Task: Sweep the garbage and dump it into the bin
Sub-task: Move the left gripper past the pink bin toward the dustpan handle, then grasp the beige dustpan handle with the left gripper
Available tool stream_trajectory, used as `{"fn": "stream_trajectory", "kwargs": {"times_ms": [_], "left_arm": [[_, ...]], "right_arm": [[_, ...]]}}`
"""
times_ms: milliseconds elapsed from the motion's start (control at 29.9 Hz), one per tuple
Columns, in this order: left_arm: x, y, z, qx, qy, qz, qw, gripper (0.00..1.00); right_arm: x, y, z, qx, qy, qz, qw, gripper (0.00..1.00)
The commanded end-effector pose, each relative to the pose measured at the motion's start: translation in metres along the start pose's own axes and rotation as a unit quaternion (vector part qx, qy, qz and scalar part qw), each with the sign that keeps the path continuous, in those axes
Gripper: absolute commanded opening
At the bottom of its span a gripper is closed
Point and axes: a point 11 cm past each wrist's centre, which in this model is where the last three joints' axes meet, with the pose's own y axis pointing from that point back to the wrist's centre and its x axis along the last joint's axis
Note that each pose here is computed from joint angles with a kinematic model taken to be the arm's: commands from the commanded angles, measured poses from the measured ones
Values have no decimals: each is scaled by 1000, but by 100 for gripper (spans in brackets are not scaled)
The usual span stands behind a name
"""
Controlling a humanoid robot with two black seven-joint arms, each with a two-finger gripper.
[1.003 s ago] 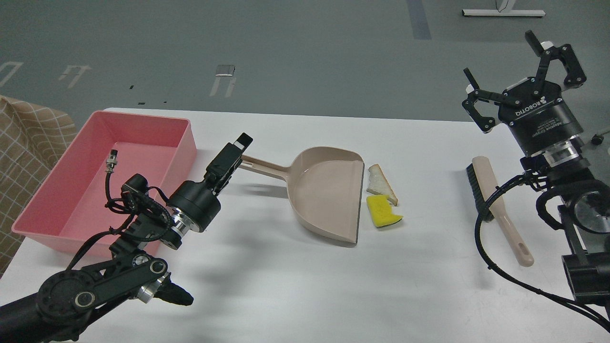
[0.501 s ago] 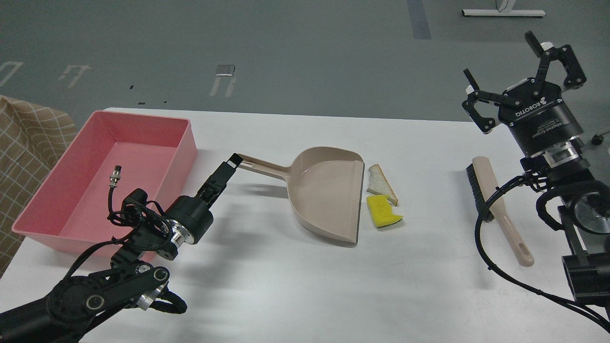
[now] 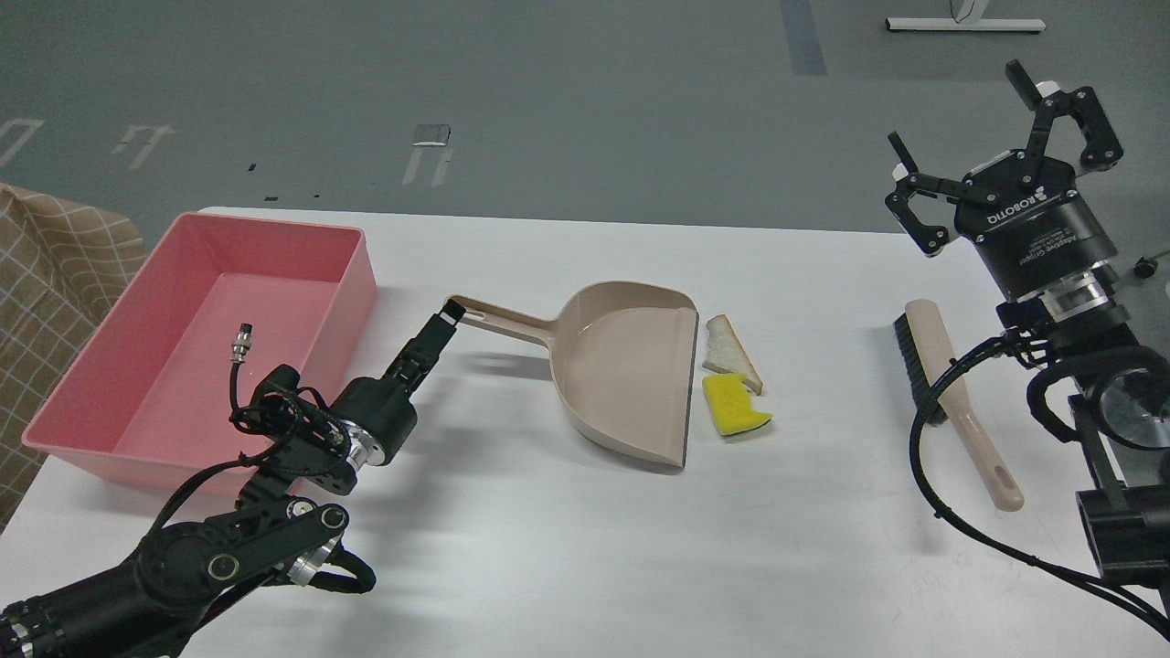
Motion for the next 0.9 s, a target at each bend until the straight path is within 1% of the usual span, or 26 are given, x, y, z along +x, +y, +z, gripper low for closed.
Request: {"fn": "stream_trajectory", "kwargs": {"times_ms": [0, 301, 468, 568, 869], "left_arm": [[0, -6, 4, -5, 0, 2, 1000, 82], [-2, -19, 8, -7, -3, 9, 1000, 81], [-10, -23, 11, -9, 3, 6, 1000, 78], [-14, -25, 8, -3, 0, 5, 1000, 74], [-22, -37, 15, -8, 1, 4, 1000, 60]], "right_arm": [[0, 0, 0, 0, 0, 0, 1000, 100], [-2, 0, 0, 0, 0, -3, 1000, 100], [-1, 0, 0, 0, 0, -2, 1000, 100], [-2, 0, 0, 0, 1, -3, 1000, 100], [-2, -1, 0, 0, 1, -3, 1000, 100]]}}
